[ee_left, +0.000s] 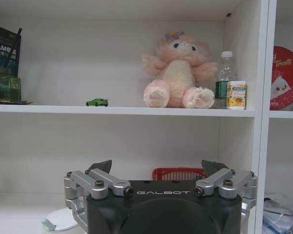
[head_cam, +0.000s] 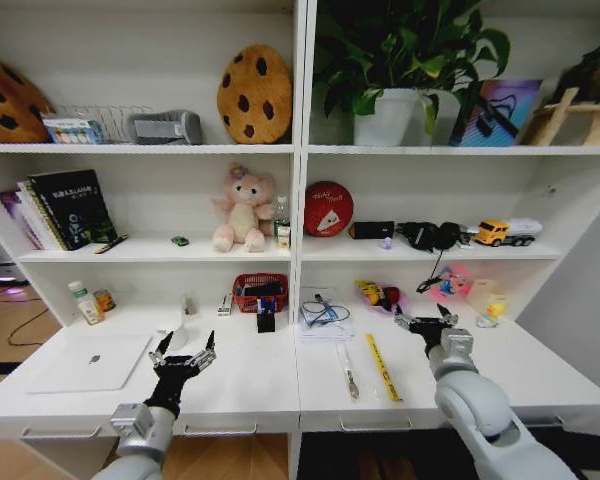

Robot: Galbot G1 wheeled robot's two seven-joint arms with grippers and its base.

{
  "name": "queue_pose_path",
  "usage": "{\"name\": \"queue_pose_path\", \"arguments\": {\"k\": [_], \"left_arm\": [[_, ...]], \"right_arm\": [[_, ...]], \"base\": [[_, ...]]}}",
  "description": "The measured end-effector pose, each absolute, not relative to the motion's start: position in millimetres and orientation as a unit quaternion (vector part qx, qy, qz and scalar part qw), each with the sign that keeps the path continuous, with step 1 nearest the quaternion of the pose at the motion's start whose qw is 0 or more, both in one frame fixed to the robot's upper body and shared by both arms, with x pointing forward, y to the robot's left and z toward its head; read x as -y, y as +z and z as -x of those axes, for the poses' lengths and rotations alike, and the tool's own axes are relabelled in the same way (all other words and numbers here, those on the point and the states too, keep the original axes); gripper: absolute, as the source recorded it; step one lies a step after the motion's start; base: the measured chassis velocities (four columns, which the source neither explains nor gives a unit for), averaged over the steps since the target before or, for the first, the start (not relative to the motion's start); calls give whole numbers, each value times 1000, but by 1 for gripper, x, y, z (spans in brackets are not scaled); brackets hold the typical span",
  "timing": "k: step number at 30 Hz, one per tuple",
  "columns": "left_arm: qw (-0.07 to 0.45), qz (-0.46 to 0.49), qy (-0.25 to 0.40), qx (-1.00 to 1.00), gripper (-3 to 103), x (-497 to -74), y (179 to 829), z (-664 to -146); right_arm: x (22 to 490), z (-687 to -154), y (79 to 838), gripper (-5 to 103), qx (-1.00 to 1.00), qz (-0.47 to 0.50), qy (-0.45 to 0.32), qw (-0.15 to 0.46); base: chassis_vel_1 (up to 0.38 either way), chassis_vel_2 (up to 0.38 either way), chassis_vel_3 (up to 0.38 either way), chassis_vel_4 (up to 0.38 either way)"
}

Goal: Organize the objects on the table.

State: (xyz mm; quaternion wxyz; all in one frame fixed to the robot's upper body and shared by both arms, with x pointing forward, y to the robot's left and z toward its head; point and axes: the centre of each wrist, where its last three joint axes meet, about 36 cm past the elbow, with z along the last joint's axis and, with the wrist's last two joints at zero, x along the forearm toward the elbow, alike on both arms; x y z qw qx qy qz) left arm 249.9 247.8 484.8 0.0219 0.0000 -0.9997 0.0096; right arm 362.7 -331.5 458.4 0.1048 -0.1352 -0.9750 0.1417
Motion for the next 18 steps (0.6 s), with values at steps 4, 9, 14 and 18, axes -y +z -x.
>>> {"name": "queue_pose_path", "arguments": {"k": [4,9,14,18], "left_arm": [[22,0,10,1000,100,-248,485,-250],[22,0,10,1000,100,-248,485,-250],[22,0,10,1000,100,-248,485,-250],[22,0,10,1000,100,-248,485,-250]], "right_arm": [[348,-356,428,100,967,153,157,126],[361,-345,418,100,962,181,121,166],[375,-340,409,100,959,194,110,173],[385,-333,408,100,960,196,110,167]], "base": [[0,0,0,0],[0,0,0,0],[0,0,0,0],[0,0,0,0]]}}
